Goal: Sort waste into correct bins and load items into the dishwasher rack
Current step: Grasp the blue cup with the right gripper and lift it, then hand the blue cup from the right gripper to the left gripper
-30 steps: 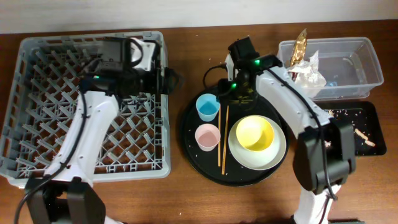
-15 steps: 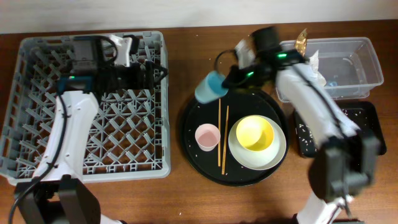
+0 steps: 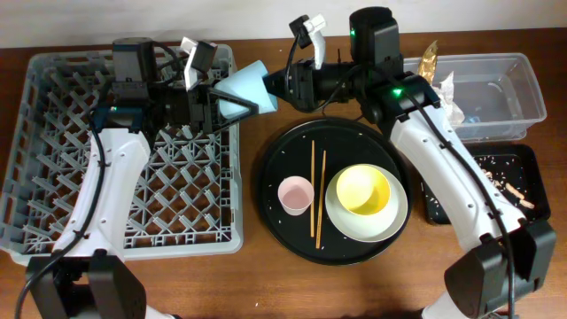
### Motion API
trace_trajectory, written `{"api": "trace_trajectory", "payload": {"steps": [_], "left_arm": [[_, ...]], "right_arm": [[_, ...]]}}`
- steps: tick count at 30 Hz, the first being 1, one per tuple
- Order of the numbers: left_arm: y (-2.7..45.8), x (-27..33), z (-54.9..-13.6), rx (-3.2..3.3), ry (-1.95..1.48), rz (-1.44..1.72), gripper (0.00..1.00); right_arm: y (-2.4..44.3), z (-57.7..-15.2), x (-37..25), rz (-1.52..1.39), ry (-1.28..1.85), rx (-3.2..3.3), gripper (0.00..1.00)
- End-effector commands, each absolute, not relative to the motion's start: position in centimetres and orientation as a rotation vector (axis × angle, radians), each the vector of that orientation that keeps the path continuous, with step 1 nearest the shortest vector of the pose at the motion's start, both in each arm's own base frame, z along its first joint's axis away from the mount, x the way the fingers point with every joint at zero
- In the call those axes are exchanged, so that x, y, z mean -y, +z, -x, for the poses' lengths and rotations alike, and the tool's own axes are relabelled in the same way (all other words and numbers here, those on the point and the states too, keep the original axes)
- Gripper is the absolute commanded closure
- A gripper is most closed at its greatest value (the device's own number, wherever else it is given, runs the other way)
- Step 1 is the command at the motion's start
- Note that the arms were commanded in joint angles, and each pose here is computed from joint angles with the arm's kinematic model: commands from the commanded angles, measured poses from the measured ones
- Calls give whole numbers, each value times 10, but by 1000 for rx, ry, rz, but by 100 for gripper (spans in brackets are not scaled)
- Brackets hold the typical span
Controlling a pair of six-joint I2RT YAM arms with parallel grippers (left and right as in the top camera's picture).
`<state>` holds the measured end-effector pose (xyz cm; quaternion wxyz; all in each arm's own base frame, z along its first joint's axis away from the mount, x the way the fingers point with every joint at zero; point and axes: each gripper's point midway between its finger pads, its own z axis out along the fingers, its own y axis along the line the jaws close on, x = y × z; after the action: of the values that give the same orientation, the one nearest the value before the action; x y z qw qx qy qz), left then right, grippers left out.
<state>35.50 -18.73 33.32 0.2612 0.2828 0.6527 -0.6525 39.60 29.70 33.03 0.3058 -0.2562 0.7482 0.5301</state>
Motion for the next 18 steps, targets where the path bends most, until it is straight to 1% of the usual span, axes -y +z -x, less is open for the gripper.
{"api": "trace_trajectory", "payload": {"steps": [1,2,3,7,9,10,11,12,13,15,17,18], "left_arm": [[341,194,-348,-1731,-1785,-817,43],[341,194,-348,-1730,-1783,-817,23],[342,194,-349,-1724,-1777,-824,15],[346,194,-352,-1709,-1764,-839,15],[346,194,-352,-1709,-1763,-840,28],[346,194,-352,-1707,-1762,-841,32],[346,194,-352,-1706,-1761,-842,32],[346,194,-352,-1704,-1759,-844,32],[346,192,-353,-1705,-1755,-839,32],[346,170,-365,-1713,-1714,-776,33],[346,145,-375,-1719,-1667,-711,34],[347,127,-382,-1718,-1631,-673,36]], "right_arm": [[324,-405,-303,628,1311,-2012,96],[322,-404,-304,627,1313,-2020,96],[322,-403,-305,630,1316,-2024,96],[317,-401,-304,626,1312,-2048,96],[311,-402,-302,615,1289,-2075,96],[308,-402,-300,606,1279,-2090,95],[309,-402,-300,606,1279,-2090,89],[308,-403,-299,603,1277,-2092,64],[307,-404,-296,594,1276,-2100,56],[300,-410,-279,537,1261,-2149,48],[290,-419,-255,467,1232,-2201,38],[285,-423,-240,413,1220,-2236,34]]}}
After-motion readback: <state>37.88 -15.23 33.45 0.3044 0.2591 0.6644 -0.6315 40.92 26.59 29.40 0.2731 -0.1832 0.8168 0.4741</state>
